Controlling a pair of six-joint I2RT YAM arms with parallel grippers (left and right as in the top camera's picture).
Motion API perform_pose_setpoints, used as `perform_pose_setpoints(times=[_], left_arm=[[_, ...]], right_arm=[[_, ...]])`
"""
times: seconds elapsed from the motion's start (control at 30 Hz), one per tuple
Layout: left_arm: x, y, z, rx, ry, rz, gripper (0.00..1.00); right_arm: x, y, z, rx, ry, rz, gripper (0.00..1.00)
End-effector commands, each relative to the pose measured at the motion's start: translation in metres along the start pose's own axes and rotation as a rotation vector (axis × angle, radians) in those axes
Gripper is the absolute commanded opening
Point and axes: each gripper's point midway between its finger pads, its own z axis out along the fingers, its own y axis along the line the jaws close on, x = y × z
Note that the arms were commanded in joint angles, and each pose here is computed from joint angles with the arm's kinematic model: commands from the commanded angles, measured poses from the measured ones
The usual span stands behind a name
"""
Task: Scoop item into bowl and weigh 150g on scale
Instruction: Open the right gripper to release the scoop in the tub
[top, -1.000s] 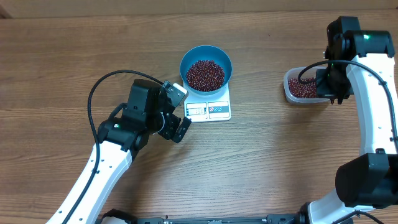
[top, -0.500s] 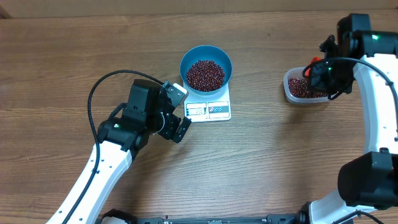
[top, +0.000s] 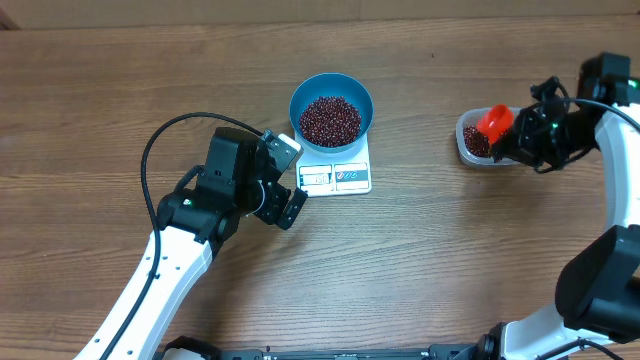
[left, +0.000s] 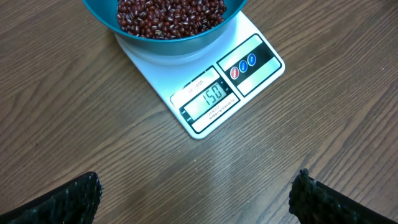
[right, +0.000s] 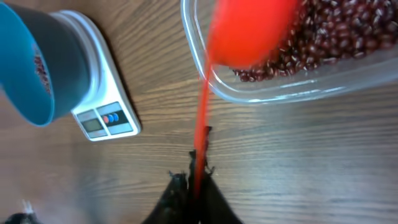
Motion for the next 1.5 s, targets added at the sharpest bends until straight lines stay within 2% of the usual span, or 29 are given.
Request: perform_pose_setpoints(times=[0.0, 0.23, 0.47, 0.77, 1.03, 1.47], left_arm=[[0.002, 0.002, 0.002, -0.006, 0.007, -0.015, 1.00], [0.002, 0.002, 0.002, -0.006, 0.008, -0.015, 0.99], [0.002, 0.002, 0.002, -0.006, 0.007, -0.015, 0.99], [0.002, 0.002, 0.002, -0.006, 0.008, -0.015, 1.00], [0.002, 0.002, 0.002, -0.006, 0.007, -0.015, 1.00], [0.002, 0.002, 0.002, -0.006, 0.007, -0.015, 0.99]], right_arm=[[0.003, 0.006, 0.004, -0.110, 0.006, 0.022, 0.16], [0.009, 0.000, 0.015, -0.118, 0.026, 0.045, 0.37], [0.009, -0.002, 0.014, -0.113, 0.024, 0.051, 0.99], [0.005, -0.013, 0.003, -0.004, 0.005, 0.114, 1.00], [0.000, 0.008, -0.055, 0.063, -0.155, 0.056, 1.00], [0.048, 0.047, -0.132, 0.084, -0.370, -0.050, 1.00]])
